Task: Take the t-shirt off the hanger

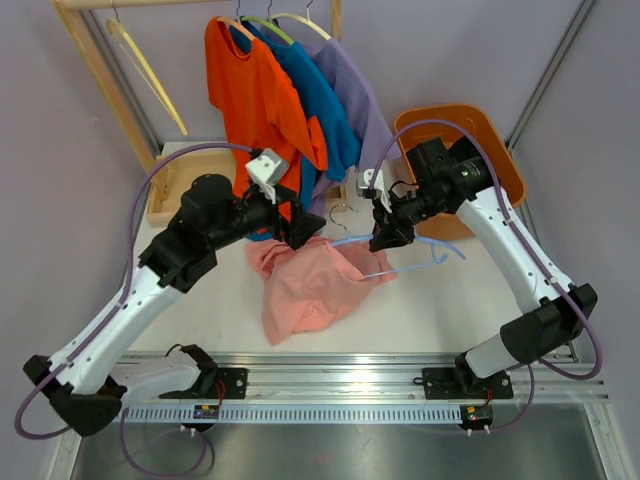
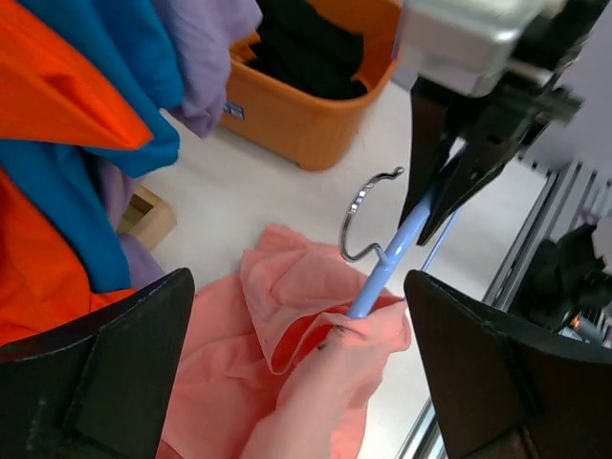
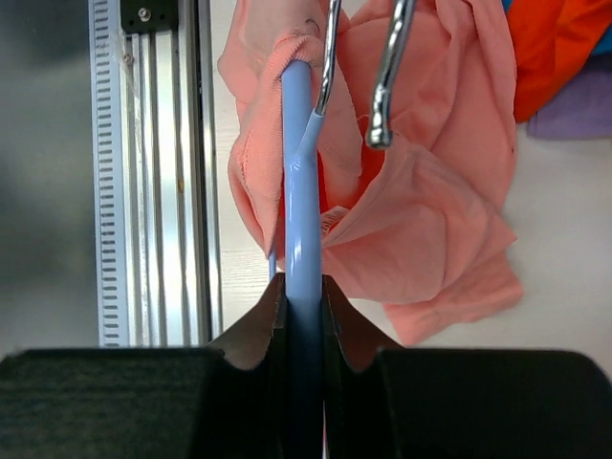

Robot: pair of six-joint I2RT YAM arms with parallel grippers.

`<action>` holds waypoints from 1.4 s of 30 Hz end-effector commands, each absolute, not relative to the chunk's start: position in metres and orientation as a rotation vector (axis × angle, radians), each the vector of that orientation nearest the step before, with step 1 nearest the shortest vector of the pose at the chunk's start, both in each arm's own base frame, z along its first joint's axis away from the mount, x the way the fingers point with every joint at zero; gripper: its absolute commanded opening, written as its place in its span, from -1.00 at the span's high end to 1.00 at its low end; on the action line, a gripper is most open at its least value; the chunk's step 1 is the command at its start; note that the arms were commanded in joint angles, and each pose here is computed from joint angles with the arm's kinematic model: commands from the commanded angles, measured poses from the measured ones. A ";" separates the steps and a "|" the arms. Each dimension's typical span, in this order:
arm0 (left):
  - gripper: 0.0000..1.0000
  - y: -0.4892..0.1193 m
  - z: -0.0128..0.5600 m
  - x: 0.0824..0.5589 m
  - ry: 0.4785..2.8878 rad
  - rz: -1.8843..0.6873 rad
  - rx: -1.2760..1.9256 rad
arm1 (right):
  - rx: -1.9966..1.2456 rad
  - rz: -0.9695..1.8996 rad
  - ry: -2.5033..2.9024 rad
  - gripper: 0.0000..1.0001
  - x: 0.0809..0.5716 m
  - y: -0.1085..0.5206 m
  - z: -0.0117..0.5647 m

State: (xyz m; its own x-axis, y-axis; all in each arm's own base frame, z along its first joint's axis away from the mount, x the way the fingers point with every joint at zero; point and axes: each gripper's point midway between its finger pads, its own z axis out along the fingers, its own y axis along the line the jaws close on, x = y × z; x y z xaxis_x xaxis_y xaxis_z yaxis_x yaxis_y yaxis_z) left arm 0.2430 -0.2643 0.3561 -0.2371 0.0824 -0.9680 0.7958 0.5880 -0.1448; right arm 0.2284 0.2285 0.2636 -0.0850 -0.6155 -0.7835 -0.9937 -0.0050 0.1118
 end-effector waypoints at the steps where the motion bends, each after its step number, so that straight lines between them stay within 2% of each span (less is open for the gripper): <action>1: -0.96 -0.242 0.379 0.249 1.703 -0.787 0.467 | -1.418 0.940 1.885 1.00 0.239 0.235 0.281; 5: -0.98 -0.225 0.353 0.243 1.891 -0.829 0.183 | -1.194 0.945 2.026 1.00 0.251 0.238 0.279; 6: -0.98 -0.223 0.343 0.243 1.949 -0.870 0.027 | -1.151 0.942 2.049 1.00 0.253 0.238 0.278; 10: -0.98 -0.227 0.306 0.234 2.125 -0.923 -0.204 | -0.993 0.925 2.147 1.00 0.264 0.238 0.273; 15: -0.97 -0.244 0.261 0.234 2.300 -0.790 -0.246 | -0.939 0.959 2.166 1.00 0.268 0.243 0.275; 19: -0.93 -0.257 0.255 0.242 2.329 -0.733 -0.209 | -0.937 0.986 2.178 1.00 0.269 0.247 0.273; 25: -0.69 -0.281 0.239 0.258 2.364 -0.705 -0.144 | -0.942 0.991 2.172 1.00 0.267 0.248 0.274; 26: -0.58 -0.284 0.238 0.260 2.362 -0.710 -0.133 | -0.945 0.992 2.177 1.00 0.266 0.248 0.273; 27: -0.32 -0.287 0.237 0.261 2.361 -0.713 -0.114 | -0.949 0.993 2.176 1.00 0.265 0.248 0.273; 30: 0.23 -0.291 0.237 0.267 2.348 -0.709 -0.097 | -0.962 0.988 2.177 1.00 0.265 0.247 0.270; 31: 0.55 -0.290 0.235 0.267 2.354 -0.696 -0.091 | -0.966 0.978 2.177 1.00 0.264 0.246 0.270; 34: 1.00 -0.280 0.236 0.270 2.349 -0.628 -0.089 | -1.000 0.932 2.175 1.00 0.264 0.240 0.265; 42: 1.00 -0.211 0.241 0.273 2.295 -0.446 -0.185 | -1.296 0.753 2.066 1.00 0.252 0.214 0.247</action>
